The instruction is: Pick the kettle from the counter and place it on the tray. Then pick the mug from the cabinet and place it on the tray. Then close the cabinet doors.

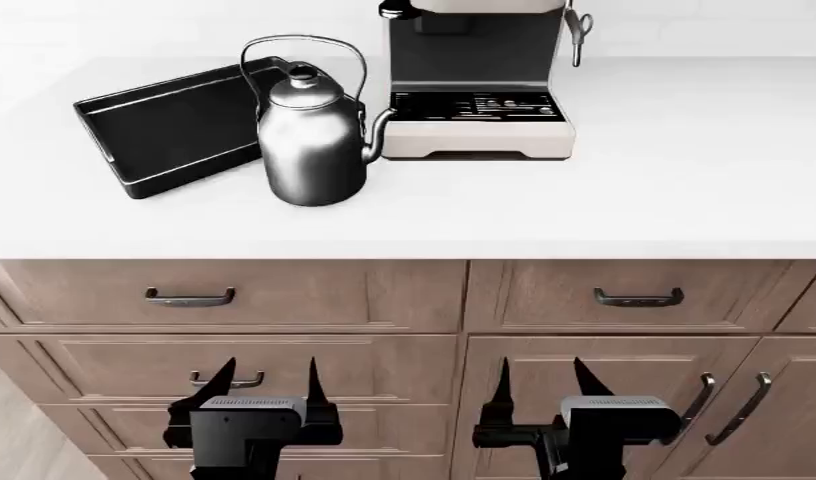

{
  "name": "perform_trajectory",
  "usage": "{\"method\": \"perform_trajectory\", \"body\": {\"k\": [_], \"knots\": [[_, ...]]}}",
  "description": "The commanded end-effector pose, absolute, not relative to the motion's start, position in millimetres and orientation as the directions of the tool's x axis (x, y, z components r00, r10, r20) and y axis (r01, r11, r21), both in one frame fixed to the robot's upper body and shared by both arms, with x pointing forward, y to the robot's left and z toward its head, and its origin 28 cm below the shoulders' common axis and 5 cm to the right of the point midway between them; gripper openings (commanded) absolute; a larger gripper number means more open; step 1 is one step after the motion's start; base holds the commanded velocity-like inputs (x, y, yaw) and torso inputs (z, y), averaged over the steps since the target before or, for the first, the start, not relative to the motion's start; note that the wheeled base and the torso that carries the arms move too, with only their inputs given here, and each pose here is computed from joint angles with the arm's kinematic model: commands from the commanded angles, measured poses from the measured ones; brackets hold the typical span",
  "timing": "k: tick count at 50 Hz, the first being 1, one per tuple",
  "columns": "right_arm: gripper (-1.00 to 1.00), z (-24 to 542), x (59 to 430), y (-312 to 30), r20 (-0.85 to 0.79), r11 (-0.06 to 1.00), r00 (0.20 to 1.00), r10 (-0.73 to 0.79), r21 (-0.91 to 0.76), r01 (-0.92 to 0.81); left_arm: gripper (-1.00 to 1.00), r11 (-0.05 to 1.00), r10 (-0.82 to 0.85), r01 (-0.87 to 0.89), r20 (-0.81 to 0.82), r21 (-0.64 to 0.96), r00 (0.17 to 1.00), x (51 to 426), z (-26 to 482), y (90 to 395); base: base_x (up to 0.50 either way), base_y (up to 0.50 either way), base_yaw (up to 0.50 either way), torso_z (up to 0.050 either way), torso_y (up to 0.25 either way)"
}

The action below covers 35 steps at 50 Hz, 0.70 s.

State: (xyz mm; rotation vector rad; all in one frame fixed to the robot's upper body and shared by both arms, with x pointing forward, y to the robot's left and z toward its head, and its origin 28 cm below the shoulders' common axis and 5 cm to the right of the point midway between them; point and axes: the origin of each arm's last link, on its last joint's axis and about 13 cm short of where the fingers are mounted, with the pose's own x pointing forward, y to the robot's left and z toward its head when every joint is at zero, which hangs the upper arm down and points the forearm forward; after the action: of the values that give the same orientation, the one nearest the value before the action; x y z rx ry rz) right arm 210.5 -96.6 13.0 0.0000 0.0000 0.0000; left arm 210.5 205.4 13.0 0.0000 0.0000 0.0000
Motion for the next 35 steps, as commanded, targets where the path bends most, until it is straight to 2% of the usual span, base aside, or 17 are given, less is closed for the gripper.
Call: {"method": "perform_trajectory", "body": {"k": [1,9,13,22,30,35], "knots": [[1.00,14.4,209.9,-96.5,0.006,1.000,1.000,-0.004,-0.003,0.004,1.00,1.000,0.003,-0.003,-0.002,-0.004,1.000,210.6,13.1,205.8,0.00,0.00,0.00,0.000,0.000],[1.00,32.5,202.2,-98.7,0.068,1.000,0.998,-0.020,-0.017,0.021,1.00,1.000,-0.007,0.007,0.041,-0.002,0.999,207.6,25.3,206.4,0.00,0.00,0.00,0.000,0.000],[1.00,47.8,195.8,-99.8,0.119,1.000,0.993,-0.021,-0.020,0.024,1.00,1.000,-0.015,0.017,0.113,-0.010,0.993,207.4,52.0,208.8,0.00,0.00,0.00,0.000,0.000],[1.00,56.6,190.3,-101.8,0.151,0.999,0.988,-0.030,-0.010,0.032,1.00,0.999,-0.044,0.032,0.346,0.040,0.937,213.5,152.5,211.9,0.00,0.00,0.00,0.043,0.000],[1.00,62.3,188.6,-103.0,0.164,0.999,0.986,-0.030,-0.004,0.031,1.00,0.999,-0.029,0.032,0.434,0.000,0.900,241.9,264.2,214.4,0.00,0.00,0.00,0.050,0.000],[1.00,64.8,188.6,-102.6,0.166,1.000,0.986,-0.027,-0.006,0.029,1.00,0.995,-0.009,-0.052,0.617,0.081,0.787,246.6,372.3,210.1,0.00,0.00,0.00,0.050,0.000]]}}
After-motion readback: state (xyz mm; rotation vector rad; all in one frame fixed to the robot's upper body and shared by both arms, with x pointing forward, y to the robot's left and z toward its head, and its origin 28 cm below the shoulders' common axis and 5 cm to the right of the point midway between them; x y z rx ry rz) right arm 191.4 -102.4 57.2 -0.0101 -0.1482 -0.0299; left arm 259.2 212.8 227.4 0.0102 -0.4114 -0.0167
